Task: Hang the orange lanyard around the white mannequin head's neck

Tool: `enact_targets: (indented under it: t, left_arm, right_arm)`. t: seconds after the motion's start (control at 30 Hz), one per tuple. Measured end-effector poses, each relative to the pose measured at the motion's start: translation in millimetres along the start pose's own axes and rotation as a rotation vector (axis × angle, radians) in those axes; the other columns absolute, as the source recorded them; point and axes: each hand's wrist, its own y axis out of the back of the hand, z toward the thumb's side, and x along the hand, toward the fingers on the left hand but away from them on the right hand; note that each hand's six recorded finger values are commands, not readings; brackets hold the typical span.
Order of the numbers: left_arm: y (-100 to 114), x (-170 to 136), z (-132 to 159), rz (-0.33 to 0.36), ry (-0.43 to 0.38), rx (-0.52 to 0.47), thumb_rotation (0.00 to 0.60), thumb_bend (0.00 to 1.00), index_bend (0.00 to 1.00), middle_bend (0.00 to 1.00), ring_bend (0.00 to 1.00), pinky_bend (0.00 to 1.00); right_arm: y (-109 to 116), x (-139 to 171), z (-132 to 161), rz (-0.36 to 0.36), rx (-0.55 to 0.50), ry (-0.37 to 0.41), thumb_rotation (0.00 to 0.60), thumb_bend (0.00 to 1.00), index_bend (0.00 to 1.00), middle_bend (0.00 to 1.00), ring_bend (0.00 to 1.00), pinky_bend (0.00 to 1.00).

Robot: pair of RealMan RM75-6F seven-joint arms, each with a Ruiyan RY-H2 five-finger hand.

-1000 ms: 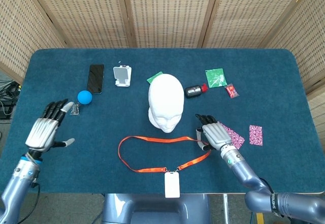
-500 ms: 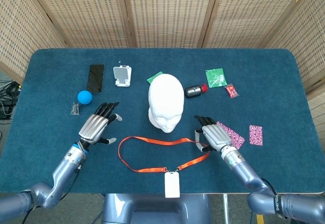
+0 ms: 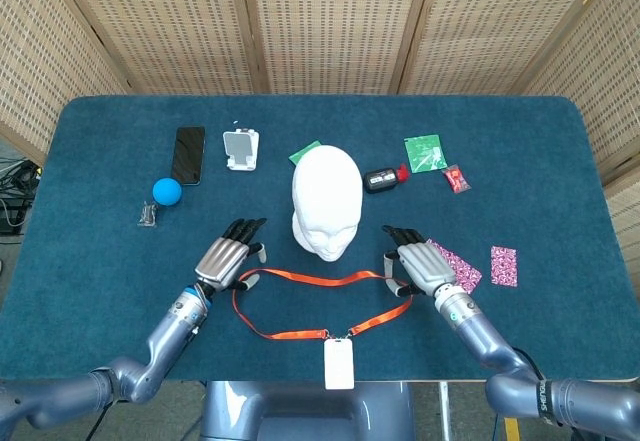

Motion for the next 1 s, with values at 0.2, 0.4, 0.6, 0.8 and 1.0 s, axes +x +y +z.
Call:
enact_targets:
  t: [0.2,0.4,0.6,0.8,1.0]
  left_arm:
    - [-4.1,4.2,0.9,-0.018,0.004,0.002,0.600,0.40,0.48,0.00,0.00,0.00]
    - [-8.5,5.5,5.6,-0.034,-0.003,-0.016,0.600,0.39,0.48,0.00,0.00,0.00]
    - [-11.6,7.9,7.4,-0.042,0.000,-0.019,0.600,0.39,0.50,0.00,0.00,0.00]
    - [-16.7,10.3,12.2,-0.051,-0.002,-0.017,0.600,0.41,0.58,0.00,0.00,0.00]
    - [-18.6,10.8,13.6,-0.049,0.001,-0.013,0.600,0.47,0.64,0.00,0.00,0.00]
  right_arm:
    - [-1.8,-0.5,-1.2,0.006,-0.005,-0.002,0.600,0.70,0.69,0.02,0.00,0.00]
    - [-2.2,-0.7,-1.7,0.009,-0.004,-0.002,0.600,0.71,0.70,0.02,0.00,0.00]
    - [-1.4,-0.8,-1.6,0.008,-0.002,-0.002,0.600,0.72,0.70,0.02,0.00,0.00]
    - [-1.0,-0.7,-2.3,0.008,-0.004,-0.004,0.600,0.72,0.70,0.02,0.00,0.00]
    - [-0.7,-0.8,-3.1,0.009,-0.006,-0.004,0.600,0.72,0.70,0.03,0.00,0.00]
